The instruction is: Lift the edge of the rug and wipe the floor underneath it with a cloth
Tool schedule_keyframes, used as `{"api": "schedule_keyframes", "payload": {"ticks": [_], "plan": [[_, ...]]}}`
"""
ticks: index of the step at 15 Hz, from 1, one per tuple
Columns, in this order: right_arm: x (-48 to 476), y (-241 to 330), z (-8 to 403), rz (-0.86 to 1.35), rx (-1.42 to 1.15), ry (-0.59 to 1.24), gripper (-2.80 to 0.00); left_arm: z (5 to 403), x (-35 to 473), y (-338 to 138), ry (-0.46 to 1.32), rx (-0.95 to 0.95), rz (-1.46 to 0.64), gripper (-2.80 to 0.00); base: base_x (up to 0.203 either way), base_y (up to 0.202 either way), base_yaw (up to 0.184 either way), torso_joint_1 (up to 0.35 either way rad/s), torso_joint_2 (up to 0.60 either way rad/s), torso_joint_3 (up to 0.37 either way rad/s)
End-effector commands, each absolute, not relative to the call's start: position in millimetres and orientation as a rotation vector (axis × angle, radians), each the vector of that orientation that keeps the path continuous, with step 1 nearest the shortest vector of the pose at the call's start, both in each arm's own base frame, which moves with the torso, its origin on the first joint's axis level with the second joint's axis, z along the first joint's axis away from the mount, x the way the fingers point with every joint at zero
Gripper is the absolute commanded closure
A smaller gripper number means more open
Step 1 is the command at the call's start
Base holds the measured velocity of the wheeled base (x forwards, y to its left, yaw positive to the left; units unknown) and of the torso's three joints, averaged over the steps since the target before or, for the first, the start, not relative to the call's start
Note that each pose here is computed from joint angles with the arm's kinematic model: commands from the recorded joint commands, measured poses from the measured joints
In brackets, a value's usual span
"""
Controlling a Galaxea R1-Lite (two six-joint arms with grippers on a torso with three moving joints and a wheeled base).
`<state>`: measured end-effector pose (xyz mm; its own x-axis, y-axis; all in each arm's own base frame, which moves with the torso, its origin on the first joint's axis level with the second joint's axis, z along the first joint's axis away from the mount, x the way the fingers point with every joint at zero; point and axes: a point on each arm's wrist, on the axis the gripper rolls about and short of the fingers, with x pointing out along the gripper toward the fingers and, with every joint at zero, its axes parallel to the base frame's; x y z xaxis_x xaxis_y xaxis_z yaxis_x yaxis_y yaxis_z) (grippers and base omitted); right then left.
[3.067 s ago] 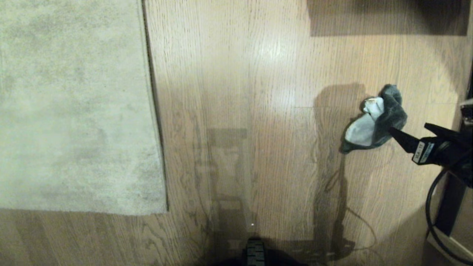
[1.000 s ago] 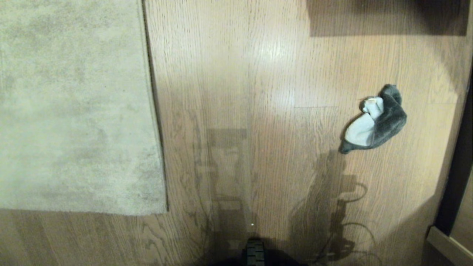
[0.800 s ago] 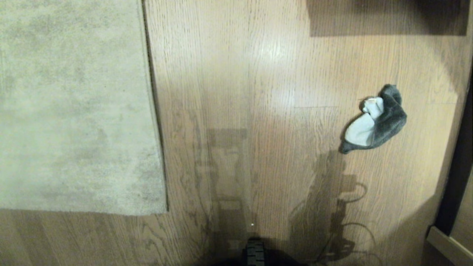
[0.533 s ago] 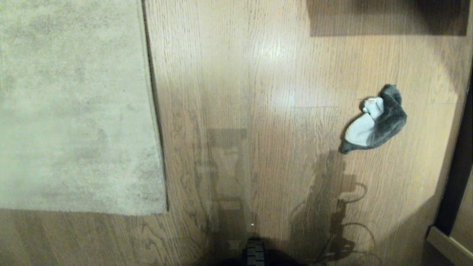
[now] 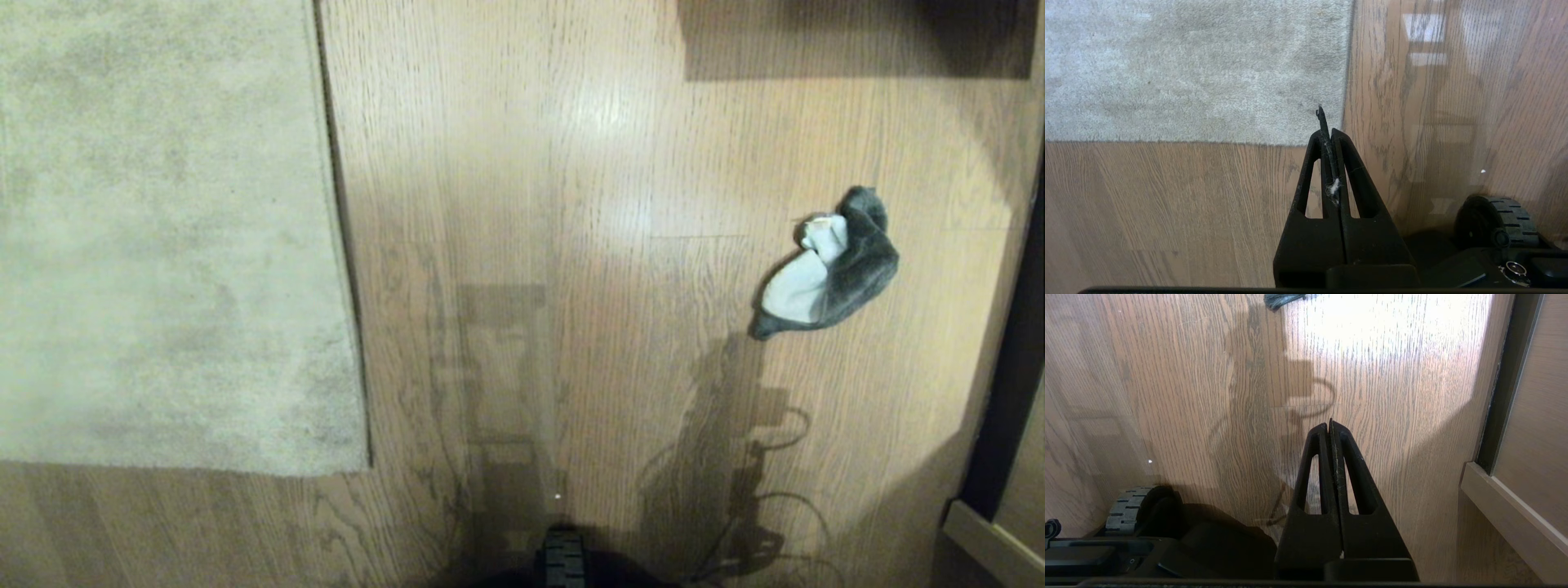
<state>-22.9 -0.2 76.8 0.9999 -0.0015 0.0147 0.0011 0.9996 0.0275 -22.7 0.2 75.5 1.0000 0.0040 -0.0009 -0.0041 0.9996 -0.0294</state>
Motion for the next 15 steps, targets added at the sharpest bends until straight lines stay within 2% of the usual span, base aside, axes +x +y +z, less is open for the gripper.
{"api": "schedule_keyframes", "payload": {"ticks": [1,15], "plan": [[-22.7,-0.2,76.9,-0.001,0.028,-0.012,0.0,75.5,-22.7,0.2,0.001,-0.031,0.005,0.0,0.0,0.0,0.0,0.0,0.0,0.0],[-22.7,-0.2,76.9,-0.001,0.028,-0.012,0.0,75.4,-22.7,0.2,0.003,-0.037,0.006,0.0,0.0,0.0,0.0,0.0,0.0,0.004]]}}
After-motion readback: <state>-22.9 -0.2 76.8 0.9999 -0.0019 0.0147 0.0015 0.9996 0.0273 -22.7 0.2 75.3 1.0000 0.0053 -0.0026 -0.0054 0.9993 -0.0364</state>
